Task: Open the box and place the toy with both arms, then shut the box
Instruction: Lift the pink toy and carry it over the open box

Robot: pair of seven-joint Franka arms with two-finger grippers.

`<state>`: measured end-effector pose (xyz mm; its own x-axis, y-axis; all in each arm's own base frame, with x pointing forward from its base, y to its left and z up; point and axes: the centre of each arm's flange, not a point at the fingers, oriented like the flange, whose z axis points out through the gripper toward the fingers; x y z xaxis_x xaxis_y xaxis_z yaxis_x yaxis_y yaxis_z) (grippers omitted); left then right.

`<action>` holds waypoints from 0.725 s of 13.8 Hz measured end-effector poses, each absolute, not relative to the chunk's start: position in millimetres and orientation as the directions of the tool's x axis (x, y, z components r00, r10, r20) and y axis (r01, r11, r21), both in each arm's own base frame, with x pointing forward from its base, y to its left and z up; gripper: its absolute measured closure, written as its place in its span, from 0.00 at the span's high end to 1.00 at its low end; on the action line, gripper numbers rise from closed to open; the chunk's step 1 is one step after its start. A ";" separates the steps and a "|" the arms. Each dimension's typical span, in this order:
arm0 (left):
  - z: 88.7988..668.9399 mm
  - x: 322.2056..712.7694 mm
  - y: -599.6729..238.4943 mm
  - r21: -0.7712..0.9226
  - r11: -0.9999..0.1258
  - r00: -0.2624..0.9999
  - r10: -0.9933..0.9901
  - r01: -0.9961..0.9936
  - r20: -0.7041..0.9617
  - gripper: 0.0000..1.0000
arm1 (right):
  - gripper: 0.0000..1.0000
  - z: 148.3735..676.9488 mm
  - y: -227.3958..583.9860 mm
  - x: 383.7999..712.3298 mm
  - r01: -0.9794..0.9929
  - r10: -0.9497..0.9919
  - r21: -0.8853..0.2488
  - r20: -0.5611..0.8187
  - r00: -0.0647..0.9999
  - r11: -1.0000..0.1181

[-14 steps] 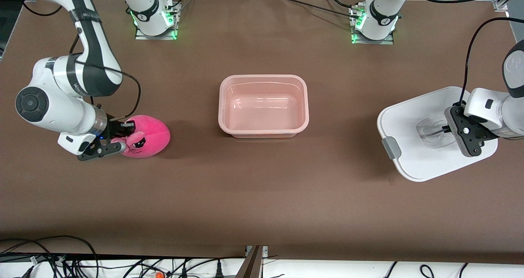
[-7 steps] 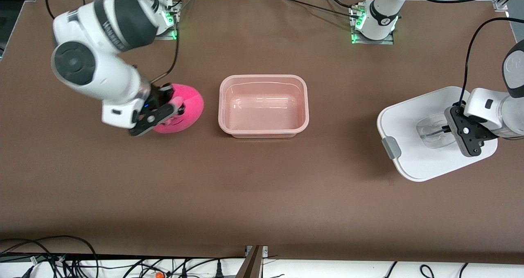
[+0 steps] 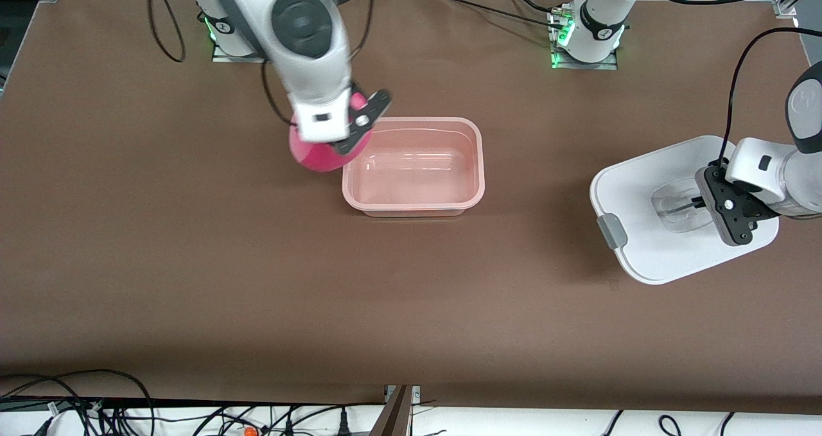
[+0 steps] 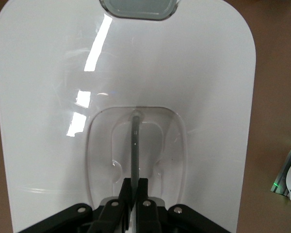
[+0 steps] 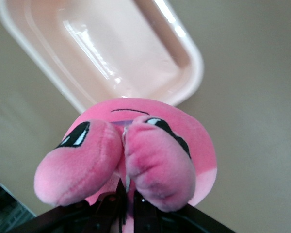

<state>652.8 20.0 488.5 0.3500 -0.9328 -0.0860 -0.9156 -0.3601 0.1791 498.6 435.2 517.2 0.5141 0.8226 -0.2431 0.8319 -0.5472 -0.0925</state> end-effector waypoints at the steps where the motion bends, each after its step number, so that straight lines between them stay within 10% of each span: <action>1: 488.5 652.8 20.0 0.179 -0.360 0.350 -0.933 -0.916 -0.086 0.07 | 0.07 515.7 453.3 490.3 0.855 0.845 -0.093 -0.239 0.479 -0.511; 10: 488.4 652.8 19.9 0.180 -0.360 0.349 -0.933 -0.916 -0.086 0.07 | 0.07 483.3 478.8 512.1 0.944 0.941 -0.101 -0.164 0.296 -0.315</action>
<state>652.8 19.9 488.4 0.3494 -0.9330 -0.0861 -0.9156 -0.3595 0.1799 512.1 478.8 483.3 0.2961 0.9410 -0.1640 0.9438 -0.3147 -0.1011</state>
